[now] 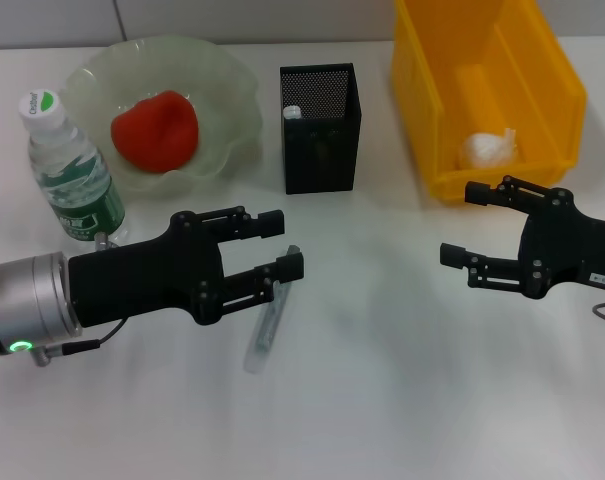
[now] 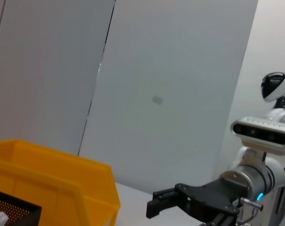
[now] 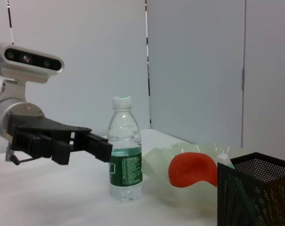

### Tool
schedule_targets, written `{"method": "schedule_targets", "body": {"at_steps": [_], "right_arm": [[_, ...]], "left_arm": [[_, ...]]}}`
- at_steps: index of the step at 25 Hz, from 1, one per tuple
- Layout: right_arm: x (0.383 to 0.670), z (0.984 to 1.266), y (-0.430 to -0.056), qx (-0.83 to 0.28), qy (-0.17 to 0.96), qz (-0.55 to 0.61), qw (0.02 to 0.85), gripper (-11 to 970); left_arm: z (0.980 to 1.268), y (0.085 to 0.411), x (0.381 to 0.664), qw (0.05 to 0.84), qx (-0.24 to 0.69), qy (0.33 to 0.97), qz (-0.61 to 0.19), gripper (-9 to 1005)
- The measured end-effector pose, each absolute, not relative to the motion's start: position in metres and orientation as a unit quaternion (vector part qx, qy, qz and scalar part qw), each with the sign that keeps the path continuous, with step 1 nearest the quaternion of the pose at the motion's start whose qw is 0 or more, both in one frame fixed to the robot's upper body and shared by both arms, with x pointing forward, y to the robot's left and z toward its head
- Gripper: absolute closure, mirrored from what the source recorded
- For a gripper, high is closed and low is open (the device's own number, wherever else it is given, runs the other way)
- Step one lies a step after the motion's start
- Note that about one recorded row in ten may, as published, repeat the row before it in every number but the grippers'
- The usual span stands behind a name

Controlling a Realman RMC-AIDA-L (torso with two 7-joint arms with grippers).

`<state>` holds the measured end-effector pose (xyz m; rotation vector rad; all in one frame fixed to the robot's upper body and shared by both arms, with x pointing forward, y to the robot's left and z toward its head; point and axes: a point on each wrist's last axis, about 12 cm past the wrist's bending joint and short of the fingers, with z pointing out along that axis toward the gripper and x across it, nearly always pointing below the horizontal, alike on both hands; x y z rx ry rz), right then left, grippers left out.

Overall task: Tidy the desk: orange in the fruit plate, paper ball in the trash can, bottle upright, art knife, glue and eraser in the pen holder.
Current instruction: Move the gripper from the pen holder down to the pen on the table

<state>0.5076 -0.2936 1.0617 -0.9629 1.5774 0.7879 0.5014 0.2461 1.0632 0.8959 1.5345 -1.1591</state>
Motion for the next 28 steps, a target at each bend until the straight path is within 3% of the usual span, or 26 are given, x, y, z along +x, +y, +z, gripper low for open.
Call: {"method": "schedule_targets", "body": {"at_steps": [7, 14, 20, 25, 28], "right_arm": [[0.514, 1.068, -0.287, -0.392, 0.654, 0.348, 0.545, 151], [0.547, 1.093, -0.263, -0.413, 0.636, 0.391, 0.522, 152], [0.593, 1.144, -0.213, -0.547, 0.597, 0.398, 0.430, 152], [0.616, 1.176, -0.171, -0.653, 0.562, 0.346, 0.373, 153], [0.620, 1.183, -0.152, -0.696, 0.545, 0.318, 0.344, 153]], "left_arm": [[1.064, 0.254, 0.502, 0.481, 0.370, 0.639, -0.473, 434], [1.071, 0.284, 0.508, 0.466, 0.366, 0.663, -0.456, 392], [1.080, 0.312, 0.508, 0.453, 0.374, 0.679, -0.441, 299], [1.084, 0.320, 0.508, 0.443, 0.384, 0.683, -0.435, 182], [1.089, 0.333, 0.509, 0.438, 0.402, 0.690, -0.412, 182]]}}
